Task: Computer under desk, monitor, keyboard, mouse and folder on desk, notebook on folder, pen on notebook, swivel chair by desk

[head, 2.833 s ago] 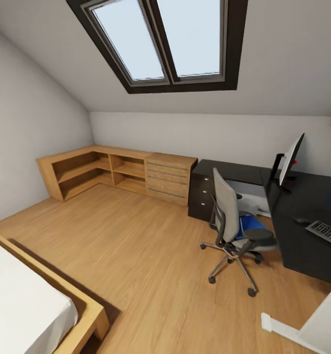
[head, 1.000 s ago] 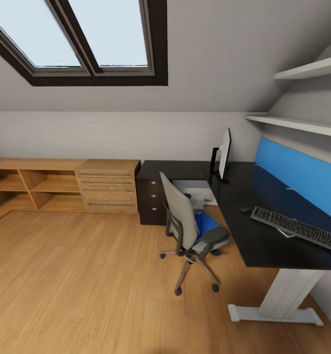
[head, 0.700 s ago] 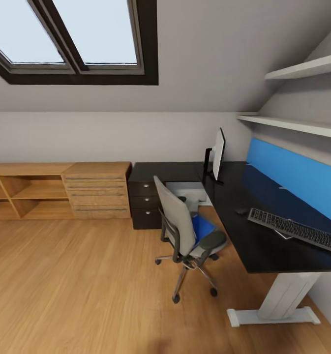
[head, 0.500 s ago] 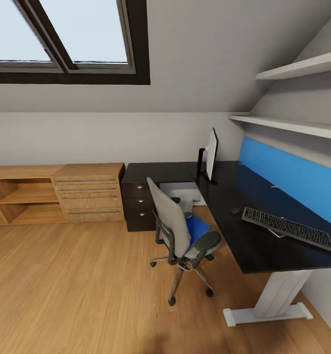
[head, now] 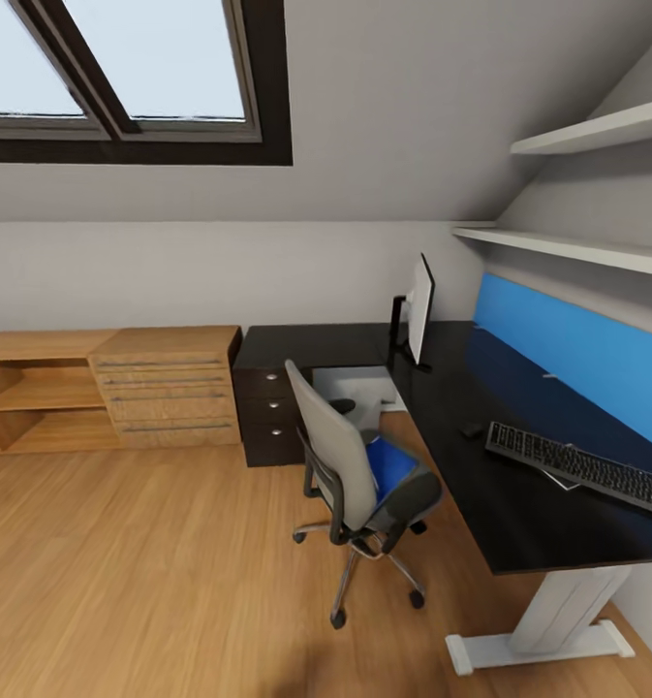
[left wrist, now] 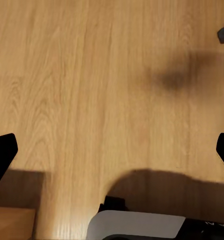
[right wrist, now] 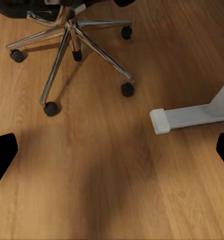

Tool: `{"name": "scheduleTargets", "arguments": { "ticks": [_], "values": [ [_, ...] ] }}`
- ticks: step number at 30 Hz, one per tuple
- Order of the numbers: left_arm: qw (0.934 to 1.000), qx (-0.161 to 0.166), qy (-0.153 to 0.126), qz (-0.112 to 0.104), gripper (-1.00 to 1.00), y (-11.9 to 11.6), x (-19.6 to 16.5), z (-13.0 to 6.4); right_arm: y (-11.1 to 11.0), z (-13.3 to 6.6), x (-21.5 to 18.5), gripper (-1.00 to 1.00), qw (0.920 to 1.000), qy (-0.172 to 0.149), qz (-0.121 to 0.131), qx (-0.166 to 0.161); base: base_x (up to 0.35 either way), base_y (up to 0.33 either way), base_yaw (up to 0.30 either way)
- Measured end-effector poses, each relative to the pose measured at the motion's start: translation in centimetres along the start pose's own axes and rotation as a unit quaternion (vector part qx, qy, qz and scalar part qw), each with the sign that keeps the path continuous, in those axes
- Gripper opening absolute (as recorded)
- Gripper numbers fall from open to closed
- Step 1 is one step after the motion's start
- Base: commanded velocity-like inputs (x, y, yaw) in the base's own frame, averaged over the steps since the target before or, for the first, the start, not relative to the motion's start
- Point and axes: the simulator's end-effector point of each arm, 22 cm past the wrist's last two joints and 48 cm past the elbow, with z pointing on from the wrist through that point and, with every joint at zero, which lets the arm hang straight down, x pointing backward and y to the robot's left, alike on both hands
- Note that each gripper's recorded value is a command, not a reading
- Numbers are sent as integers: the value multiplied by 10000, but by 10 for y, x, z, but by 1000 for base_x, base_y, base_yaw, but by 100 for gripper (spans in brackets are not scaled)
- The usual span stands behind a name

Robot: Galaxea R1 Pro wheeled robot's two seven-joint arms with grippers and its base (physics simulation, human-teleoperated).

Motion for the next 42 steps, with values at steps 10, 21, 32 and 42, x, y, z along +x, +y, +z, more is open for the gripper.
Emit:
{"name": "scheduleTargets", "arguments": {
  "ticks": [10,21,32,42],
  "values": [
    [10000,1,4,-3,100,0,0,0,-1,0,0,100,10000,6,-9,1,322,0,0],
    [10000,-3,-11,-15,100,0,-1,1,-1,0,1,100,10000,15,-10,3,203,0,0],
    [9999,31,-100,-127,100,-18,-3,11,-1,7,9,100,10000,22,-8,9,4,0,0],
    [9999,33,-102,-133,100,-19,5,23,-1,17,21,100,10000,40,-10,13,0,0,0]
  ]
}}
